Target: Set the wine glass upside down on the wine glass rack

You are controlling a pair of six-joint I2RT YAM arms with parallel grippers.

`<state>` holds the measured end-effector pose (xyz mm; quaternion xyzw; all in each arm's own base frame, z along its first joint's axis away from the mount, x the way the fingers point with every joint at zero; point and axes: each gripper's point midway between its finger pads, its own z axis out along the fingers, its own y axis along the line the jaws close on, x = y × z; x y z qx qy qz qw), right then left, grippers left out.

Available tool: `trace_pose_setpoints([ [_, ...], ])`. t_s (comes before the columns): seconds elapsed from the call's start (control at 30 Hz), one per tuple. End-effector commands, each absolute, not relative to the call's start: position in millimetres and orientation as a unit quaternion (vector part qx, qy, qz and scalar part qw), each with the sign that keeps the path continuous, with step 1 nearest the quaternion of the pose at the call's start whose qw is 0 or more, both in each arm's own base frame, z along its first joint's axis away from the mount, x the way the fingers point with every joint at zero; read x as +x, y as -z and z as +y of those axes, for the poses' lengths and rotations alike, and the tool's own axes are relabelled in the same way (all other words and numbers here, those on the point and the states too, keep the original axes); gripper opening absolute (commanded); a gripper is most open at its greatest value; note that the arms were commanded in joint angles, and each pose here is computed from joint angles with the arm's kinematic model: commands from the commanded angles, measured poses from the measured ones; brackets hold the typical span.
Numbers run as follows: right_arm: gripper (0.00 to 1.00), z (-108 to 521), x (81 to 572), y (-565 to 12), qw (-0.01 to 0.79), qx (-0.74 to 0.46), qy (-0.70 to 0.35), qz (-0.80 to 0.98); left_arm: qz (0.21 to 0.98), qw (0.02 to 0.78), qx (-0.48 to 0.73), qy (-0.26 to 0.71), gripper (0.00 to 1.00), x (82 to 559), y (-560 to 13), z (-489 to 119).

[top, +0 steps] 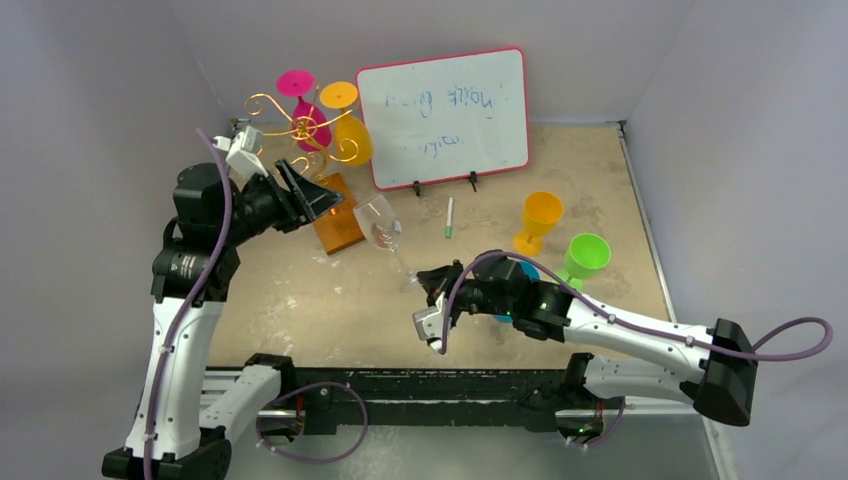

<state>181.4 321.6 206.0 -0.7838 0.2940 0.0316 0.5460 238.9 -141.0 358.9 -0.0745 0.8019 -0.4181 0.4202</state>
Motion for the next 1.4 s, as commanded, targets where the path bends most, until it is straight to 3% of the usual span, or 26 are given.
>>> trace_pose_setpoints([
  [0.0, 0.0, 331.0, 180.3, -284.1, 0.645, -0.698, -0.072, 0.302, 0.729, 0.543, -0.056, 0.414, 0.56, 242.7, -426.5, -130.1],
  [0.17, 0.0, 331.8, 174.7, -326.7, 0.702, -0.615, -0.14, 0.33, 0.687, 0.599, 0.003, 0.412, 0.57, 234.9, -450.9, -132.0],
  [0.43, 0.0, 333.6, 188.7, -389.5, 0.729, -0.418, -0.287, 0.46, 0.631, 0.591, 0.118, 0.488, 0.57, 205.6, -469.5, -162.7],
  [0.77, 0.0, 333.2, 195.3, -431.6, 0.661, -0.172, -0.475, 0.555, 0.599, 0.569, 0.181, 0.533, 0.57, 181.9, -468.8, -176.9],
  [1.1, 0.0, 346.2, 189.0, -449.1, 0.584, -0.081, -0.578, 0.564, 0.617, 0.545, 0.154, 0.546, 0.56, 200.9, -442.1, -179.2],
  [1.37, 0.0, 348.4, 189.6, -458.3, 0.56, -0.049, -0.603, 0.565, 0.603, 0.518, 0.141, 0.59, 0.55, 200.2, -437.3, -185.7],
])
